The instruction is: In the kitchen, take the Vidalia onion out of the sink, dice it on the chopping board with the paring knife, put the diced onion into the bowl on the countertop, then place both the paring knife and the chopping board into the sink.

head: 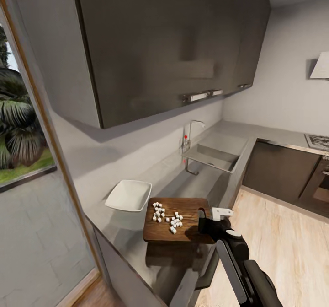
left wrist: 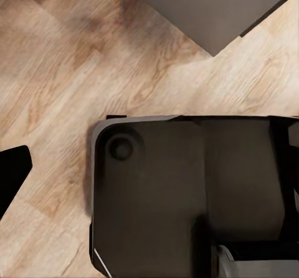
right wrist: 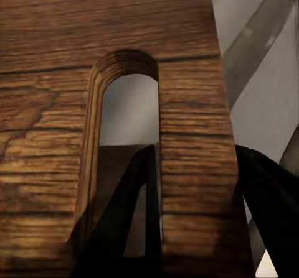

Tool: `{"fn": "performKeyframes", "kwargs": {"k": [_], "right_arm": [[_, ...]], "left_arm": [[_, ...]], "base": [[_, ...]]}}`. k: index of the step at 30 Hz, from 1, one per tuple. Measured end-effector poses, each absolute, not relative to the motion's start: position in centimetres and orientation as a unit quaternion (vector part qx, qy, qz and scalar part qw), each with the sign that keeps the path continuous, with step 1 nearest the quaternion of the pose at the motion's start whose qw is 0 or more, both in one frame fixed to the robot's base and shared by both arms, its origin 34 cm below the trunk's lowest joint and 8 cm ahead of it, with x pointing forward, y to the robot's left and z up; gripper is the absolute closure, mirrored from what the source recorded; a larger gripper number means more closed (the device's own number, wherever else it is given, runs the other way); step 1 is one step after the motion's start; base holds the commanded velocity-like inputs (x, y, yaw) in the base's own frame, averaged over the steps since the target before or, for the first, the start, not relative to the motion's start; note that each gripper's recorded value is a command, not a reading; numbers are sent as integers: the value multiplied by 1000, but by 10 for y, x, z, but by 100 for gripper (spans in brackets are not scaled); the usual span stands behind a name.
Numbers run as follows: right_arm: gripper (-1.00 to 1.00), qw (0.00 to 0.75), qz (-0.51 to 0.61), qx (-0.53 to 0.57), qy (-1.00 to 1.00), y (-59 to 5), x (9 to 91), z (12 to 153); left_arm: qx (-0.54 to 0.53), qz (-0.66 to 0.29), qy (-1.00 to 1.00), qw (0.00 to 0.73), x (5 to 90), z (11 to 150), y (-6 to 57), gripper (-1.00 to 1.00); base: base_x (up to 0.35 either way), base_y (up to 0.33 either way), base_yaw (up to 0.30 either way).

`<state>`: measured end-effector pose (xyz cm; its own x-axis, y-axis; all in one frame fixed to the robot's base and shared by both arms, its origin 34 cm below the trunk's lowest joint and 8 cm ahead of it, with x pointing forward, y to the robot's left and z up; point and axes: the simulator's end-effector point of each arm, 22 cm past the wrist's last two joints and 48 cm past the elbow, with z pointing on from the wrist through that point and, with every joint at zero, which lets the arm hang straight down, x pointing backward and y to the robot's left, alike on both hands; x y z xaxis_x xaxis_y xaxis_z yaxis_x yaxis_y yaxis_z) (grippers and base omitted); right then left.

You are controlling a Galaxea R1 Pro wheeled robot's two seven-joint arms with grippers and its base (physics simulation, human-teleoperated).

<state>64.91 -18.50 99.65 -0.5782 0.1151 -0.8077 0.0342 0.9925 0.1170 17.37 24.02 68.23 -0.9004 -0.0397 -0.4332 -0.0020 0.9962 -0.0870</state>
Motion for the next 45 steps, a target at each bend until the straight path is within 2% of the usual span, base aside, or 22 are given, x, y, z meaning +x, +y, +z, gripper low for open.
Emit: {"fn": "performKeyframes", "kwargs": {"k": [14,22,33,45], "right_arm": [[100,463,46,42,884,-184,649,1004],[100,452,44,38,890,-184,645,1001],[100,437,45,33,898,-181,641,997],[100,438,45,33,897,-181,641,997]], "left_arm": [[-11,-42,973,228,177,683,240,-100],[-11,-42,972,229,178,683,240,-100],[-11,-42,973,229,177,683,240,-100],[-10,-42,973,225,173,681,240,-100]], "base": [[79,308,-263],[103,165,-199],[3,9,-3],[0,0,233]]}}
